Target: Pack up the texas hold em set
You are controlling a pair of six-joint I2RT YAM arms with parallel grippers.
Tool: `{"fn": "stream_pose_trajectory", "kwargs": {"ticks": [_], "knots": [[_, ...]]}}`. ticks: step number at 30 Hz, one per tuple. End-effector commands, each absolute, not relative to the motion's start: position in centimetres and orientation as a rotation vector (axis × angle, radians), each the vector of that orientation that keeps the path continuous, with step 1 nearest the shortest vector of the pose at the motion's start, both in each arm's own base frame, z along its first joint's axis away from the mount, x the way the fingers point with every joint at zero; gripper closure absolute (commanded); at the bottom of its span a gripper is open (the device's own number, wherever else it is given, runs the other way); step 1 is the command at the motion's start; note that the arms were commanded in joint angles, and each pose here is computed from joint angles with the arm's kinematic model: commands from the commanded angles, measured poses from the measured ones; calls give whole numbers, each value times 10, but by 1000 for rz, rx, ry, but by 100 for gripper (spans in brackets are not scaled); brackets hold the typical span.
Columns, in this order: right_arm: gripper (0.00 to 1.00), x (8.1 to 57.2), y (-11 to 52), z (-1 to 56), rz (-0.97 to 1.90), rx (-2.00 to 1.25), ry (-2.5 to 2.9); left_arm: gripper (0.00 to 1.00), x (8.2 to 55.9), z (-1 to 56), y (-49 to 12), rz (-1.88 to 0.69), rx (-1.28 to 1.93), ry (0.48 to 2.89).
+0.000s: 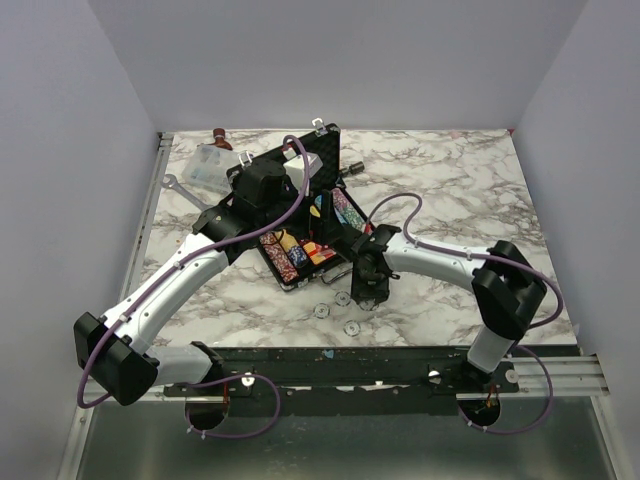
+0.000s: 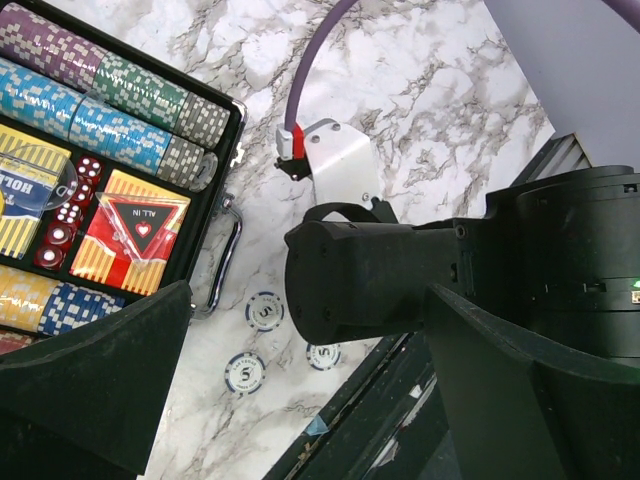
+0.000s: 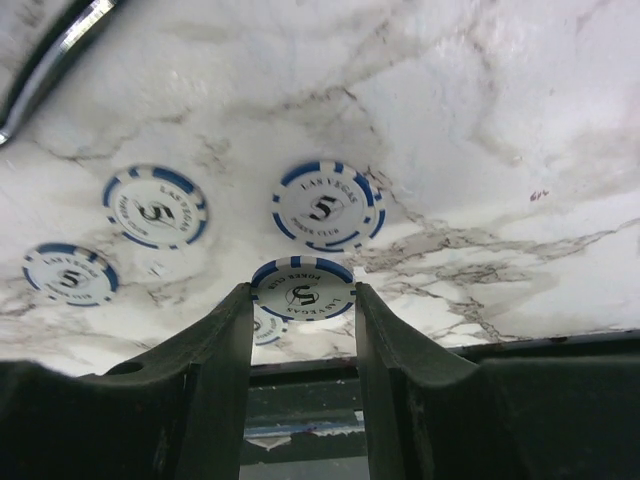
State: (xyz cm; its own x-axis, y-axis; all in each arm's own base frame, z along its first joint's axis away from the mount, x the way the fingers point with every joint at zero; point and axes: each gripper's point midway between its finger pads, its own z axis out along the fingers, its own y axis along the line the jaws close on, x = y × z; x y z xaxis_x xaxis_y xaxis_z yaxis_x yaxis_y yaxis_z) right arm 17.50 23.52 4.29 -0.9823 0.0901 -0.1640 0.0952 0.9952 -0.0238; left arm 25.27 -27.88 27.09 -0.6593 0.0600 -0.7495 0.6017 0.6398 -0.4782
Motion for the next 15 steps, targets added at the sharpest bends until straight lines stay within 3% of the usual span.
{"fn": "stream_pose_trajectory", "kwargs": {"ticks": [1,15], "knots": [[59,193,228,39,-169,119,2928,3,250,273,-282,-991,528,2123],[52,200,221,30,-213,117,2929,3,250,274,-282,-991,530,2121]]}}
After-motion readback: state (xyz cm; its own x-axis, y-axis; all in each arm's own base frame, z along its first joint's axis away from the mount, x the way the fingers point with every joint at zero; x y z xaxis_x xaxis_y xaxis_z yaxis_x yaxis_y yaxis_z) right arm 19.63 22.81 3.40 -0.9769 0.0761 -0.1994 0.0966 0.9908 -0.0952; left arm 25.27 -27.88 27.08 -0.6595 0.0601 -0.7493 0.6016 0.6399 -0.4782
